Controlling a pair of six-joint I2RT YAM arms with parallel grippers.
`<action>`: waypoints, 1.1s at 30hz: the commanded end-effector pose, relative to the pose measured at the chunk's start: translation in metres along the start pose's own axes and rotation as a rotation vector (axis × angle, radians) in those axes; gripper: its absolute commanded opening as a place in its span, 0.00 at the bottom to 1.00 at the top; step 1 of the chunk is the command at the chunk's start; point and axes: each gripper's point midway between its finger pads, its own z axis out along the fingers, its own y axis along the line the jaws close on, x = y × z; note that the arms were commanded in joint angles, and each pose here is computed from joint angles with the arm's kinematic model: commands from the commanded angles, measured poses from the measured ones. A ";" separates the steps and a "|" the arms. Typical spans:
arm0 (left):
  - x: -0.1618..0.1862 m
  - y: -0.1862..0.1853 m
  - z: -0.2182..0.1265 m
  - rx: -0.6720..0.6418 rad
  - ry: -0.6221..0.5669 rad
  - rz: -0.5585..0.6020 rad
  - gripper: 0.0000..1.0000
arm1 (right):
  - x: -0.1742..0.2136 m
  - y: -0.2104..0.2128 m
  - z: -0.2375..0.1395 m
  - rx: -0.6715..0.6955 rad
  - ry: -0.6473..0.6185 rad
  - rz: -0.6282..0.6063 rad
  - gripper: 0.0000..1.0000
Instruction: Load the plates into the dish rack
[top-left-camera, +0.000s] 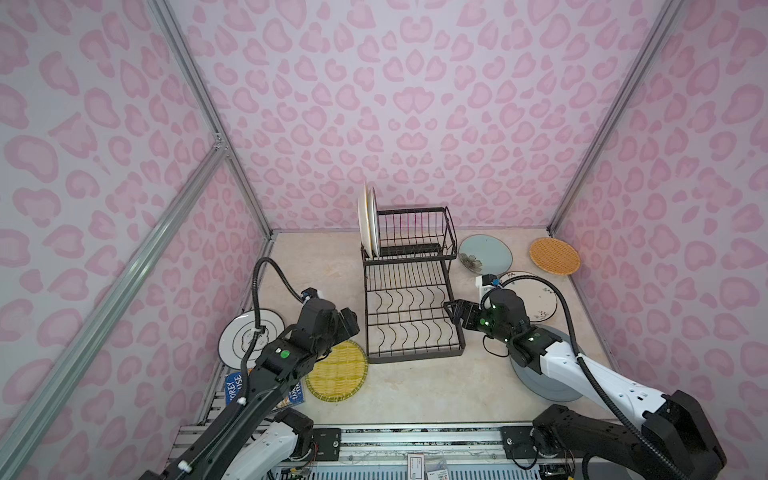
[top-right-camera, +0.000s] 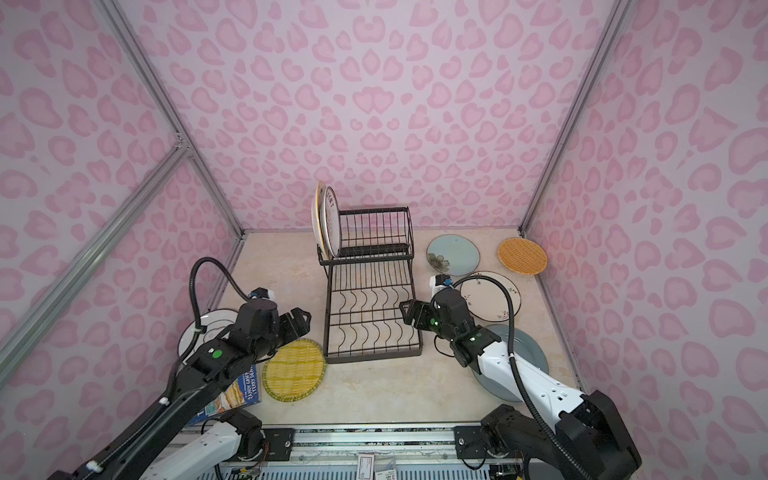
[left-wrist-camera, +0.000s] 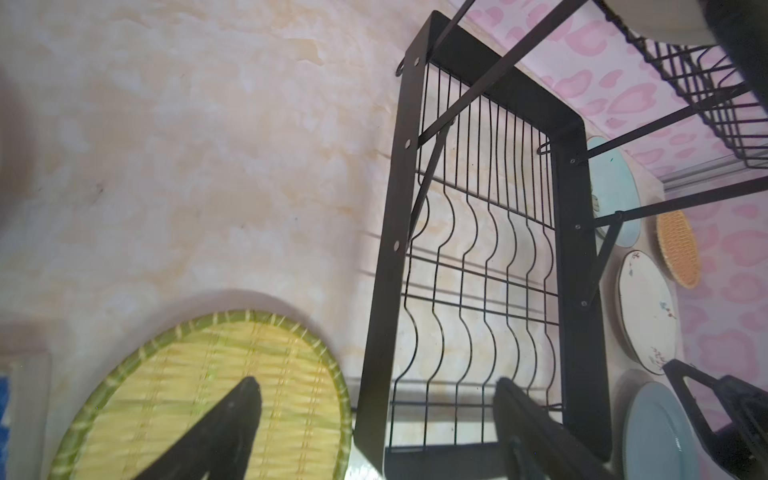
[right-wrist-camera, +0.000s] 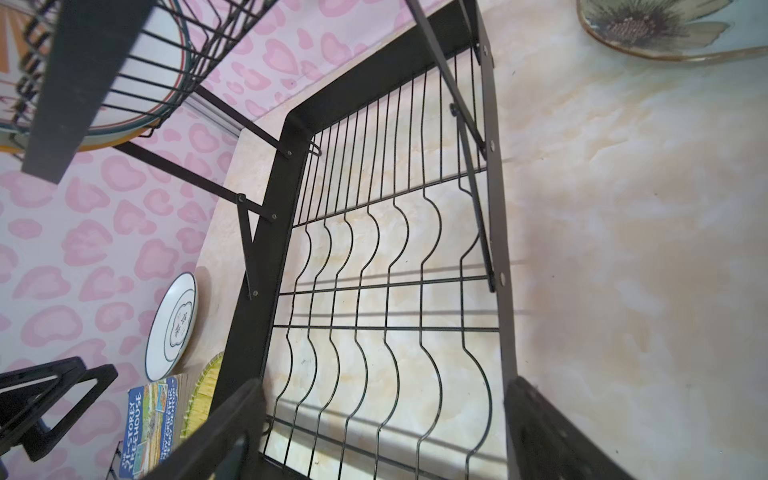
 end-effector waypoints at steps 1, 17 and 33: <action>0.034 0.041 -0.019 -0.077 0.080 -0.100 0.98 | 0.008 0.007 -0.009 0.014 0.030 -0.092 0.98; 0.096 0.116 -0.020 -0.252 0.159 -0.356 0.98 | 0.036 0.058 -0.017 -0.106 0.086 -0.208 0.98; 0.111 0.141 -0.005 -0.363 0.149 -0.440 0.98 | 0.036 0.066 -0.021 -0.154 0.085 -0.201 0.98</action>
